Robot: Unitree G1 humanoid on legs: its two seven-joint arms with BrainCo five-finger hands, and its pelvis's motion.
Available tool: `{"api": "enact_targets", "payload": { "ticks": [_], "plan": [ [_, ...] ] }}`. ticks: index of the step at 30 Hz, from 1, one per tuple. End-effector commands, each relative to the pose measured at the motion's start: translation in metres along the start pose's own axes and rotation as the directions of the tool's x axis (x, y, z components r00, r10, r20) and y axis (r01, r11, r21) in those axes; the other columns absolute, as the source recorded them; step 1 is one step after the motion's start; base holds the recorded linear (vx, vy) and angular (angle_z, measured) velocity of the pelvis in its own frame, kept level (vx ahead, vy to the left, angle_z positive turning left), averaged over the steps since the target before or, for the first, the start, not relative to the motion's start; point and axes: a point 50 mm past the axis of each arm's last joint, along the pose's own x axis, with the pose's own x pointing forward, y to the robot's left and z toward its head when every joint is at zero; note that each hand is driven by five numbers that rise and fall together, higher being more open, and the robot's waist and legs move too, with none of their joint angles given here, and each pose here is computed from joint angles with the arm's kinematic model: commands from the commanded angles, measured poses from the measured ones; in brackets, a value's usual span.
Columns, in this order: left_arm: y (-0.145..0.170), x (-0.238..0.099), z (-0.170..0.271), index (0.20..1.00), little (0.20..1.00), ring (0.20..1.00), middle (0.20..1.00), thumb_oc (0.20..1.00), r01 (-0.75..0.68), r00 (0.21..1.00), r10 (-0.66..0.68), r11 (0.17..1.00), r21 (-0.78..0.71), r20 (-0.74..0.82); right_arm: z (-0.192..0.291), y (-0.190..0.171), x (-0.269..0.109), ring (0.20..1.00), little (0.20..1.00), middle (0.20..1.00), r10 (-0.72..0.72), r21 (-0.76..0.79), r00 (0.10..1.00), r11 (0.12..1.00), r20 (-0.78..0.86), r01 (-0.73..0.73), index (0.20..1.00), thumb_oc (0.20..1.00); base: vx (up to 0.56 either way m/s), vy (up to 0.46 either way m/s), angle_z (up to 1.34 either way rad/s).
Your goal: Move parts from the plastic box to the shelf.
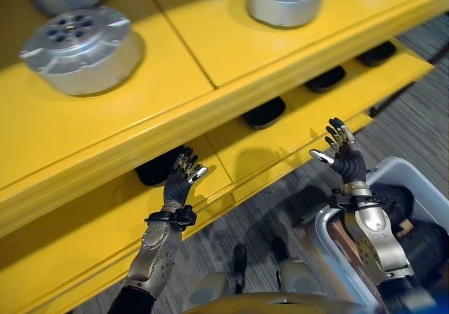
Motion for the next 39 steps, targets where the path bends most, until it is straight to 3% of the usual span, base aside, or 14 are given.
{"api": "enact_targets", "payload": {
  "ticks": [1, 11, 27, 39],
  "plan": [
    [0.012, -0.008, 0.02, 1.0, 1.0, 1.0, 1.0, 1.0, -0.048, 0.993, 0.043, 0.998, 0.048, 0.106, 0.018, 0.015, 0.01, 1.0, 1.0, 1.0, 0.043, 0.011, 0.994, 0.999, 0.104, -0.045, 1.0, 1.0, -0.15, 0.01, -2.04],
    [0.017, -0.01, 0.019, 1.0, 1.0, 1.0, 1.0, 1.0, -0.094, 0.99, 0.094, 0.996, -0.004, 0.105, 0.016, 0.02, 0.014, 1.0, 1.0, 1.0, 0.069, 0.005, 0.994, 0.998, 0.085, -0.069, 1.0, 1.0, -0.04, -0.118, -1.0],
    [0.008, -0.012, 0.009, 1.0, 1.0, 1.0, 1.0, 1.0, -0.046, 0.997, 0.05, 0.997, -0.062, 0.067, 0.033, -0.01, 0.004, 1.0, 1.0, 1.0, 0.01, -0.024, 0.988, 1.0, 0.156, -0.006, 1.0, 1.0, 0.03, -0.231, -0.34],
    [0.004, -0.002, 0.026, 1.0, 1.0, 1.0, 1.0, 1.0, -0.036, 0.988, 0.042, 0.998, -0.042, 0.152, 0.028, -0.012, 0.012, 1.0, 1.0, 1.0, -0.035, -0.028, 0.989, 0.999, 0.144, 0.04, 1.0, 1.0, 0.05, 0.242, -0.65]
  ]
}}
